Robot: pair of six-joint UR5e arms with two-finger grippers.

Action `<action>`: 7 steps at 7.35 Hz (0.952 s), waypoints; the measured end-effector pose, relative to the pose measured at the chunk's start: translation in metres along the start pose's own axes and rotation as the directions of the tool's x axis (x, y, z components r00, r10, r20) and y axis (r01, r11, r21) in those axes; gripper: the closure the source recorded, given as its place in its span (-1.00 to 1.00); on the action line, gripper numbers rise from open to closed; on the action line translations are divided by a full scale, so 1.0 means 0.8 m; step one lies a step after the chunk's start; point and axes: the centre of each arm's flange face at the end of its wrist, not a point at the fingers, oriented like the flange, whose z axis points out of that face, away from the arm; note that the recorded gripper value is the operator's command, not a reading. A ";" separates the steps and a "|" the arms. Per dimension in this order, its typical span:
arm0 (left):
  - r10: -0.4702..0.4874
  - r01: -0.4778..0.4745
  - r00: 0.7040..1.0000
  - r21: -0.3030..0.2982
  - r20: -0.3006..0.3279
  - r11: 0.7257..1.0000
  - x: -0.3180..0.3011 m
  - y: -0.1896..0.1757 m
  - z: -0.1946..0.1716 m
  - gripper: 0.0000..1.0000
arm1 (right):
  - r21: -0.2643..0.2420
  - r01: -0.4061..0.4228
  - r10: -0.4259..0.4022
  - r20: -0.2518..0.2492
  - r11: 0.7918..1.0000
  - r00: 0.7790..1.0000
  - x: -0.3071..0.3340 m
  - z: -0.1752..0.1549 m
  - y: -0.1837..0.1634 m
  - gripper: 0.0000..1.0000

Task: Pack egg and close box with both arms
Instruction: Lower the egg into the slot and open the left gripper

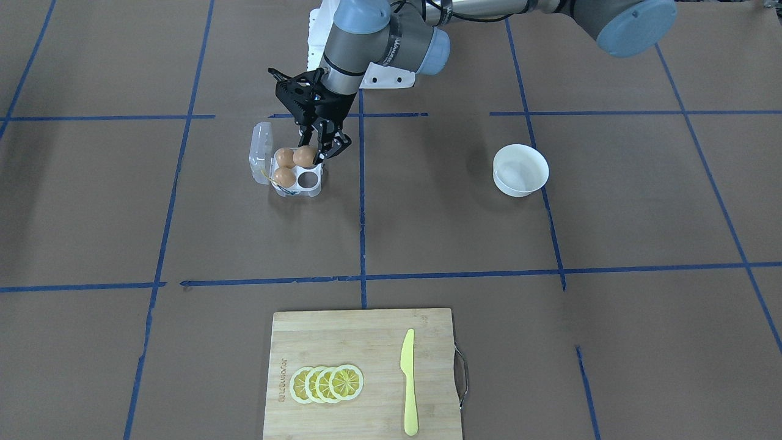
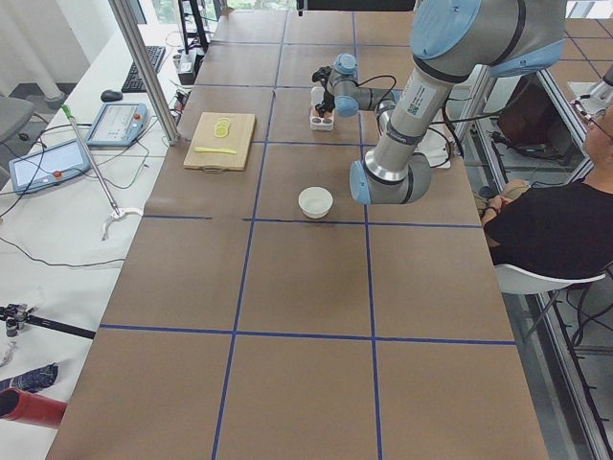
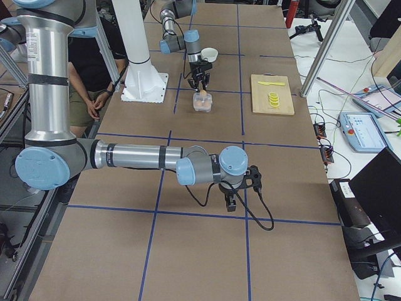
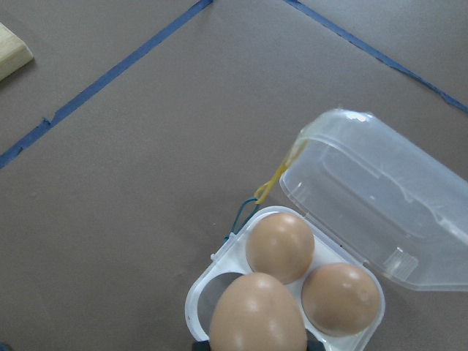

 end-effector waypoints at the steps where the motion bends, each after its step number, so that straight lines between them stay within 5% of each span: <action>1: 0.002 -0.003 1.000 0.003 0.004 1.000 0.004 0.001 0.001 -0.99 | 0.000 0.000 0.000 0.000 1.000 1.000 0.000 0.000 0.000 -1.00; 7: -0.004 0.004 1.000 0.016 0.003 1.000 0.005 0.002 -0.012 -0.99 | -0.001 0.001 -0.001 0.001 1.000 1.000 -0.003 0.001 -0.002 -1.00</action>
